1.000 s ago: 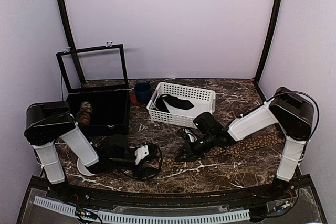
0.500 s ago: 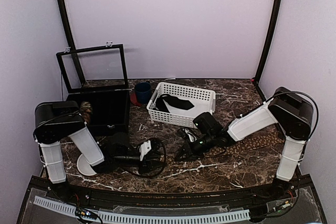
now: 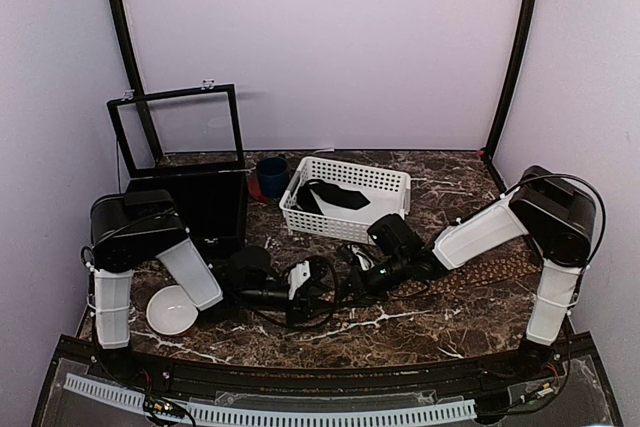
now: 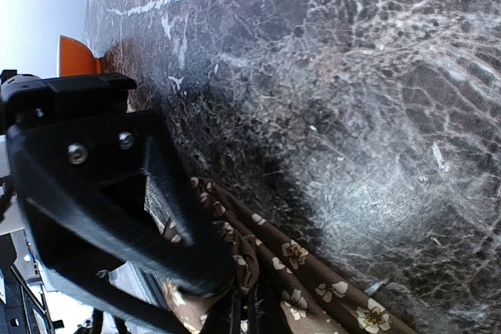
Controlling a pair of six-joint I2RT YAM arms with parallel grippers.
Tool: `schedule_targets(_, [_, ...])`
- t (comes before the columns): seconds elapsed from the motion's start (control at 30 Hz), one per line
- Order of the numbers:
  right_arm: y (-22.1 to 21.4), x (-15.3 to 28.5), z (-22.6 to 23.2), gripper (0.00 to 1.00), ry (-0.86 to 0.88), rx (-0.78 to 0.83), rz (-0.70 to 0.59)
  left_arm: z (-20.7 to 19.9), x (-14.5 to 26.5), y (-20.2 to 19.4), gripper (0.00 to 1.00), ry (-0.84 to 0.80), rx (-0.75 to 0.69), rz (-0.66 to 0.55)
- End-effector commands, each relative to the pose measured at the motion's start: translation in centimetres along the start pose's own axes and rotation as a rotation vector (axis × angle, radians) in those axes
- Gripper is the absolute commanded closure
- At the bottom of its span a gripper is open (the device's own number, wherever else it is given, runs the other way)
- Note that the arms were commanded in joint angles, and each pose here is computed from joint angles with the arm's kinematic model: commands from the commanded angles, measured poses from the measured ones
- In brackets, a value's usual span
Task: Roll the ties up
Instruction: Roll the tie at the center of the board.
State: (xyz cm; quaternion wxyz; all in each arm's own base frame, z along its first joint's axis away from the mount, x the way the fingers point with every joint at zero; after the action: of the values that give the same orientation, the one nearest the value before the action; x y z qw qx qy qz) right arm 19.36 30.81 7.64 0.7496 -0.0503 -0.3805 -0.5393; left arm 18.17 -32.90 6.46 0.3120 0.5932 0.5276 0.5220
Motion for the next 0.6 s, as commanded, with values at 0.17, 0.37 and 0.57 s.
schedule_targets(0.17, [-0.1,1.1,-0.2,0.96,-0.041,-0.003,-0.021,0.5,0.8,-4.3,0.67,0.074,0.034,0.195])
schedule_targets(0.37, [0.5,3.1,0.6,0.75,-0.023,0.009,-0.086,0.6,0.8,-4.9,0.67,0.080,0.046,0.246])
schedule_targets(0.57, [1.0,2.9,1.8,0.66,0.042,0.028,-0.089,0.7,0.7,-4.9,0.67,0.085,0.054,0.252])
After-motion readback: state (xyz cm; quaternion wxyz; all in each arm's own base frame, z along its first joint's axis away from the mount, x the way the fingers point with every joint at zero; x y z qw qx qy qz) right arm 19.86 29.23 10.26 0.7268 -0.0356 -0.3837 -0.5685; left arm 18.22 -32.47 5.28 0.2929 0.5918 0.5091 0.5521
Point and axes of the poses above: each gripper's point midway between its finger pads, its own x axis back along the fingers, its own z axis along the line the jaws close on, y = z × x, the point moved 9 cm from there along x, back along the fingers, and after that the axes turned 13 degrees about x, right-handed, at the moved point
